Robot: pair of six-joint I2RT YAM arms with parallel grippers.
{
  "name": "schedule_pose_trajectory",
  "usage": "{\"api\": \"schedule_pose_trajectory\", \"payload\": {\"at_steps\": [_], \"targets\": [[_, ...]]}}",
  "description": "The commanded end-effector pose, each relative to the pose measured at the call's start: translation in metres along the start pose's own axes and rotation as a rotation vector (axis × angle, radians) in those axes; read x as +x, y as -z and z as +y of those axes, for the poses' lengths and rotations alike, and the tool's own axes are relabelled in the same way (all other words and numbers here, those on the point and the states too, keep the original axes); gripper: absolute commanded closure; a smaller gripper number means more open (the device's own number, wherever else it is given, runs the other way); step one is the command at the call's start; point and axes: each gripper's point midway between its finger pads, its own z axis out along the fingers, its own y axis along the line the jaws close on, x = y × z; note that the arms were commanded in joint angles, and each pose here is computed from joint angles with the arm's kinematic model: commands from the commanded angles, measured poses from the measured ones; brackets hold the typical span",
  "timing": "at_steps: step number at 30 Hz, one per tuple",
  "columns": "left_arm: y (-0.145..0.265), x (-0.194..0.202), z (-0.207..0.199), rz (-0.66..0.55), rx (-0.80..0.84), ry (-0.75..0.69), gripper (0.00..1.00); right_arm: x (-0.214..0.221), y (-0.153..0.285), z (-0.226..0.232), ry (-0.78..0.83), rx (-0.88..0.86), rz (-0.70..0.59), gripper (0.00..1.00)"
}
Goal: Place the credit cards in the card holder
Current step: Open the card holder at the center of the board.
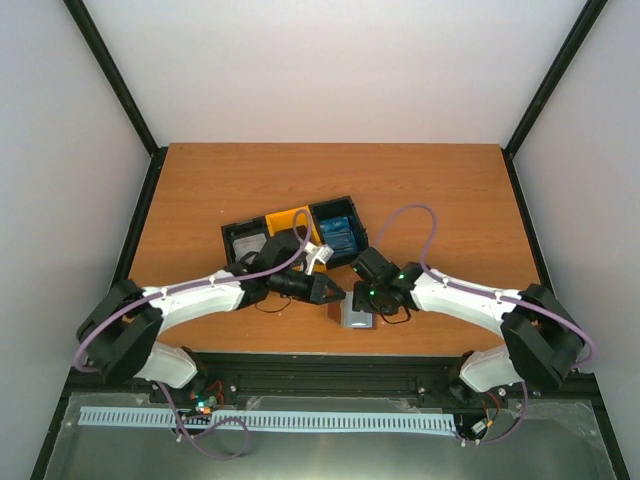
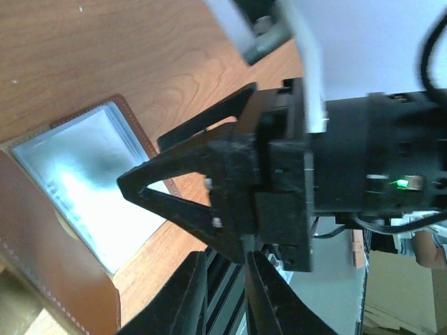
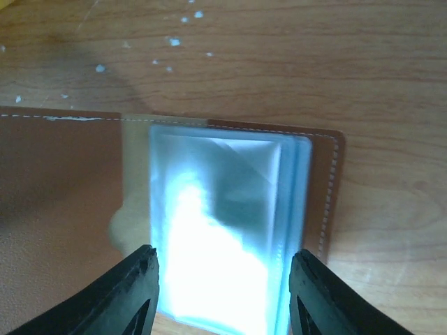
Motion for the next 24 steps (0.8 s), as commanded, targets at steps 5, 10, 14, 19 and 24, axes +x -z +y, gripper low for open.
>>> {"api": "schedule_pose_trajectory", "payload": {"at_steps": [5,10,14,19,24], "targets": [[-0.02,0.005,0.02,0.075,-0.083,0.019,0.86,-0.003,0.008,-0.007,-0.107,-0.047,-0.063,0.51],[-0.015,0.01,0.052,0.064,-0.241,0.06,0.83,-0.002,0.01,-0.004,-0.109,-0.074,-0.061,0.5],[-0.013,0.023,0.075,0.087,-0.329,0.078,0.81,0.003,0.004,-0.003,-0.109,-0.093,-0.04,0.48],[-0.019,0.035,0.088,0.128,-0.342,0.099,0.82,0.006,-0.006,-0.003,-0.108,-0.101,-0.027,0.56],[-0.021,0.034,0.093,0.114,-0.35,0.094,0.85,0.006,-0.012,-0.001,-0.101,-0.11,-0.022,0.61]]}}
